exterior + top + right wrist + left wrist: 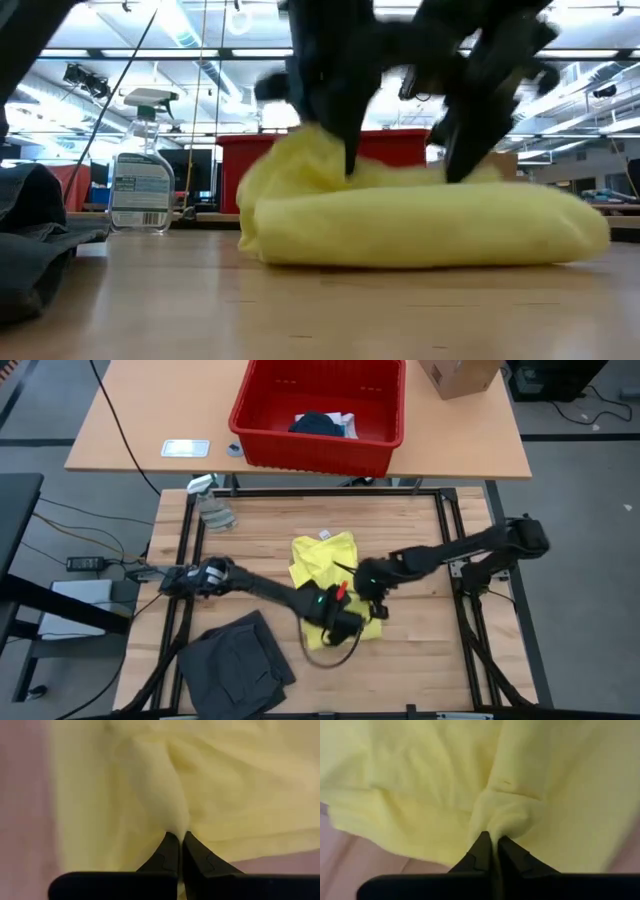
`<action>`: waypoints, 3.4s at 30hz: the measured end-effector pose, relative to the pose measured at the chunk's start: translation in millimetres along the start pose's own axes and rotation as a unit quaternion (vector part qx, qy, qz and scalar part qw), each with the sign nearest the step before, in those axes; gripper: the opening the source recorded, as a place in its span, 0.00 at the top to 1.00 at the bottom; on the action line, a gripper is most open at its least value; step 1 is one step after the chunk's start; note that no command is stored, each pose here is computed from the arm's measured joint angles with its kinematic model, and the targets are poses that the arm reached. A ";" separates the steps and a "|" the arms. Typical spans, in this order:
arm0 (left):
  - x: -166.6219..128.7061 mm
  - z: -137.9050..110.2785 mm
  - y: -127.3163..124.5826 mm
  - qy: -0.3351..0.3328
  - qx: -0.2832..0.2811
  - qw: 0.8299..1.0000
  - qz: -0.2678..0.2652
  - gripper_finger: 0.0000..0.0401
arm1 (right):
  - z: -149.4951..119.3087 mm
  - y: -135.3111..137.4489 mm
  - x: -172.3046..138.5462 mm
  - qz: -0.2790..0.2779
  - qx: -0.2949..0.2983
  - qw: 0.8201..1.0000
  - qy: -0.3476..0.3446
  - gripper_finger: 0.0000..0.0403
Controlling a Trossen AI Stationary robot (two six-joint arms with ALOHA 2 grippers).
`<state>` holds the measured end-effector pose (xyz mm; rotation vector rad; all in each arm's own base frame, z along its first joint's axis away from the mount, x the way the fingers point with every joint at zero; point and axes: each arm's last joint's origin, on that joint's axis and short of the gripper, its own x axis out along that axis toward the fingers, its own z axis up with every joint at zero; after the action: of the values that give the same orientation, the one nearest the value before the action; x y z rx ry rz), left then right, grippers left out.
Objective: Fold Laundry from Bin
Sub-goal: Fold the yellow shirt
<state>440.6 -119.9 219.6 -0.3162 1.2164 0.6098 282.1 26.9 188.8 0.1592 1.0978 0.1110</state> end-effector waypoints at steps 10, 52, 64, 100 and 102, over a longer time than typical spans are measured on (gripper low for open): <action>12.1 8.9 31.9 0.049 -0.018 0.998 0.044 0.72 | 1.3 -30.9 7.4 -0.027 0.107 0.994 0.010 0.64; 22.1 -81.2 -42.2 -0.070 0.080 0.976 -0.192 0.96 | -47.1 110.4 47.3 -0.008 -0.100 0.993 0.058 0.96; -77.2 -29.3 -12.6 -0.081 0.069 0.990 -0.097 0.96 | -10.8 65.7 -62.2 0.039 -0.060 0.991 -0.109 0.97; -77.0 29.1 127.6 -0.073 -0.137 0.988 -0.012 0.68 | 33.3 -43.7 38.7 -0.005 0.073 0.982 -0.175 0.64; -82.4 17.8 113.3 -0.078 -0.128 0.988 -0.021 0.68 | 27.3 -44.1 55.6 -0.016 0.089 0.985 -0.146 0.67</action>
<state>369.5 -41.7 313.3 -0.4998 0.9807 0.7426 332.1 -9.1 144.2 0.3089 0.8161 -0.0393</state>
